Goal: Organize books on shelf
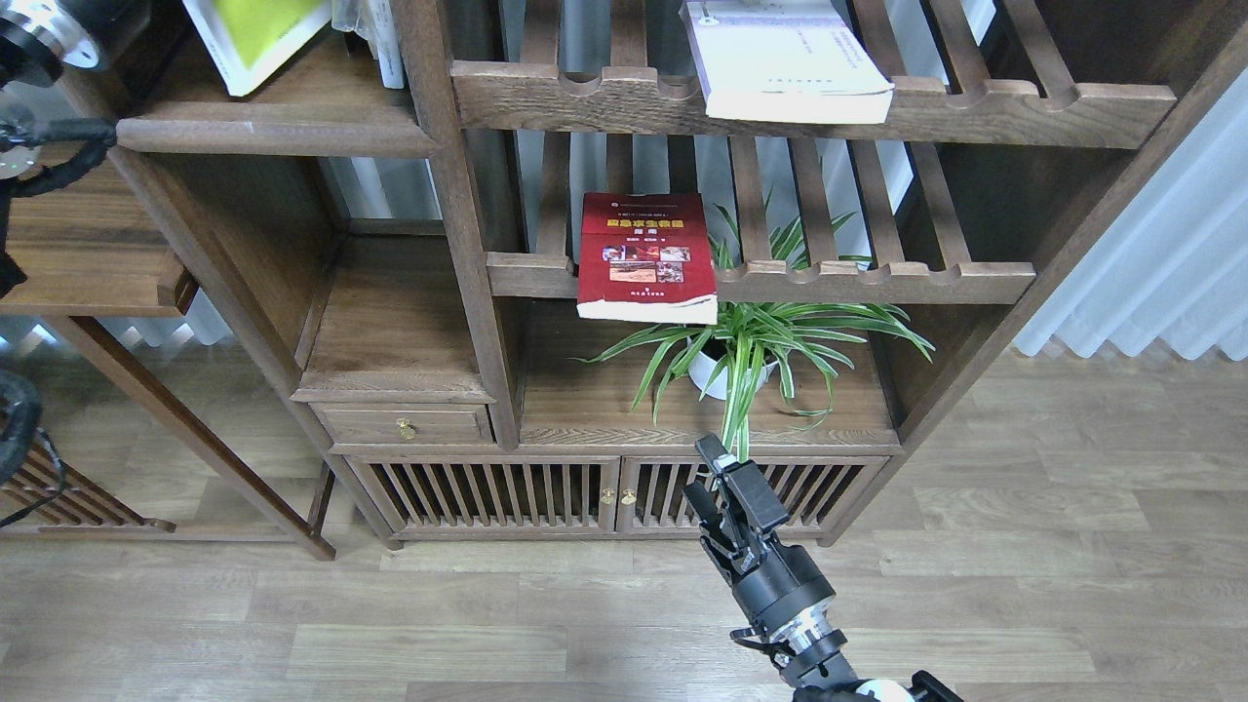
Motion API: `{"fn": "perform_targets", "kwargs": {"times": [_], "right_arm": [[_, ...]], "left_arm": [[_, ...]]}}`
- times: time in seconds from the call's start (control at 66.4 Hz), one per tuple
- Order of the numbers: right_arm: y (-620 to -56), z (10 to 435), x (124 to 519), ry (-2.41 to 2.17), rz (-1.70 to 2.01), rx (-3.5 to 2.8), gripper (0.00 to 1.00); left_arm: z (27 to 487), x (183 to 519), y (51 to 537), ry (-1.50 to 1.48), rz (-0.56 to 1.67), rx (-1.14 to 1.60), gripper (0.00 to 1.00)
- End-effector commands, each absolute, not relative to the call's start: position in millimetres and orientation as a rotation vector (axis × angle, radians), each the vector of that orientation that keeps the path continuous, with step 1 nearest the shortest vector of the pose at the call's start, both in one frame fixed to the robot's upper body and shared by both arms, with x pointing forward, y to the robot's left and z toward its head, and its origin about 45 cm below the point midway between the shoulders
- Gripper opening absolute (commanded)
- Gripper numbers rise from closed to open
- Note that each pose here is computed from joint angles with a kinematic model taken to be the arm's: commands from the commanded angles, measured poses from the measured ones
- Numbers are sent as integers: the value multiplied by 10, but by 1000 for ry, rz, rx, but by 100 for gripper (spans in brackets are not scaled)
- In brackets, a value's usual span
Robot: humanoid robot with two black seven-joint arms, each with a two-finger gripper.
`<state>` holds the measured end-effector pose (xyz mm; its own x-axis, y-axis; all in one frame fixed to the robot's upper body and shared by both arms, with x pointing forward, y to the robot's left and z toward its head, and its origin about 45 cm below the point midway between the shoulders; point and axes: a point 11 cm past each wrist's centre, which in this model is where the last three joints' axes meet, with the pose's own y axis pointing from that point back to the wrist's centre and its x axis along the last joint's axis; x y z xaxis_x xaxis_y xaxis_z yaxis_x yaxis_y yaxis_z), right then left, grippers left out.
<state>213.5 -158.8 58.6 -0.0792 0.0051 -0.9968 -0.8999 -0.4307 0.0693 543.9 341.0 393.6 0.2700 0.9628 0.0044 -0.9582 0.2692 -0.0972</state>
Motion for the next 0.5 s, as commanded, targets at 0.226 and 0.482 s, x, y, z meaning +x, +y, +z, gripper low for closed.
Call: {"fn": "perform_targets", "kwargs": {"times": [0.226,0.482], "right_arm": [[-1618,597,2123,1005,1595,-1450,99],[-1628,568,2050,1014,1605,-1431,99]], "left_arm": [[3971,5455,3405,-75,1297,-46,2],[3979,5457,3397,-79,1295,-43,2]]}}
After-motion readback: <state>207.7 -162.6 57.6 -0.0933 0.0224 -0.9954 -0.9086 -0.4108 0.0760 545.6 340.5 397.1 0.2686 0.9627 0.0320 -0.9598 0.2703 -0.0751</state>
